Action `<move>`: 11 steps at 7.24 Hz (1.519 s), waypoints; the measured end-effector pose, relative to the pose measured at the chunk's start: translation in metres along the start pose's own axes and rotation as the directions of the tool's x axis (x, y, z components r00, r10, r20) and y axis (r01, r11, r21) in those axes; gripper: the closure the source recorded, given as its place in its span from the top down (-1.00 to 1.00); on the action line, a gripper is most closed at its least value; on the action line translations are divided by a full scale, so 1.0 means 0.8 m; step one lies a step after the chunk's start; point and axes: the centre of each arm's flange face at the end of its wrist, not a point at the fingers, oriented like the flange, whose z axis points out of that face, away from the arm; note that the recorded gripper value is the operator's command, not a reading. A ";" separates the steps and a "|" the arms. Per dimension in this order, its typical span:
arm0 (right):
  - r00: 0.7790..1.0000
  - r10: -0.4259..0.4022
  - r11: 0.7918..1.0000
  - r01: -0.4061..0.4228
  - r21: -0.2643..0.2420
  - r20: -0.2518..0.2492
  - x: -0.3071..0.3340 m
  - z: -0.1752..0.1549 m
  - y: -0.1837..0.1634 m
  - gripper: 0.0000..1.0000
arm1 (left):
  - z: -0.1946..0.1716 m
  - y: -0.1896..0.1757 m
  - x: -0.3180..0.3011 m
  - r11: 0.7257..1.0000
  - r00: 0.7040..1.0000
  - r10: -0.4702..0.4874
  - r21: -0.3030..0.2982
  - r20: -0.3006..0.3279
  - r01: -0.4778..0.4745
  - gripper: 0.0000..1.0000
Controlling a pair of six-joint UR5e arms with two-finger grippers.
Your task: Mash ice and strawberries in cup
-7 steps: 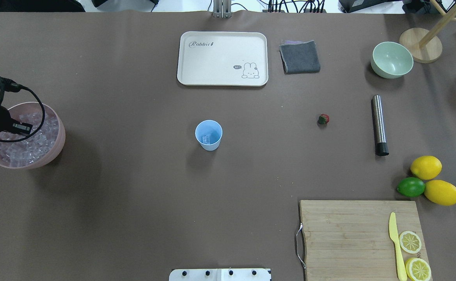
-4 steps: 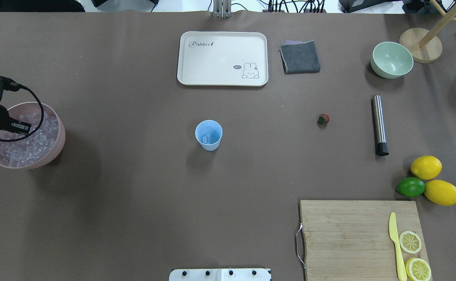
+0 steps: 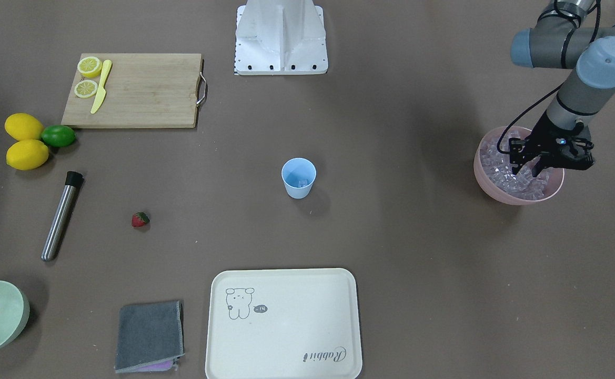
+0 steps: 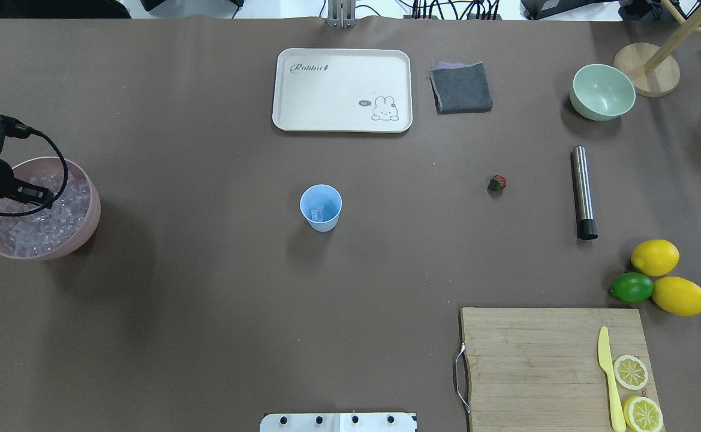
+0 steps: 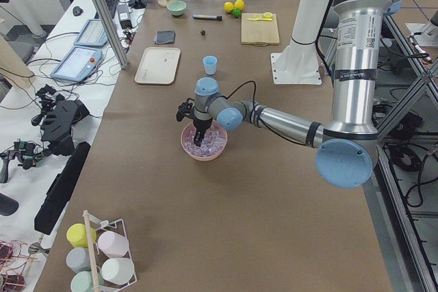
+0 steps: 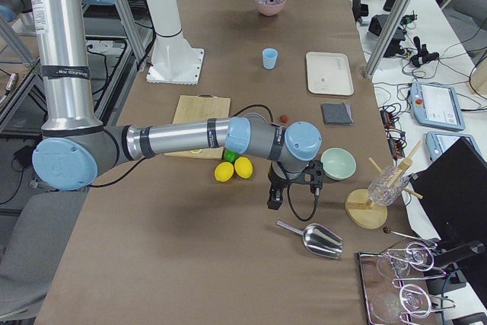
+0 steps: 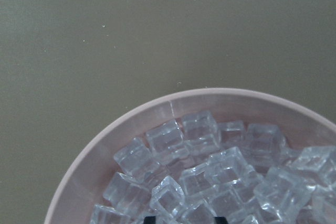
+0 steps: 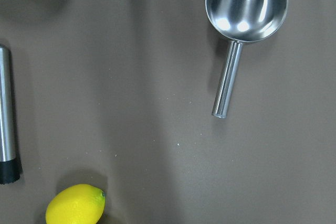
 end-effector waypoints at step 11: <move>1.000 -0.004 1.000 0.004 0.003 -0.002 -0.003 -0.003 -0.009 1.00 | 0.028 0.009 -0.015 0.998 1.000 -0.021 -0.058 0.016 0.022 -1.00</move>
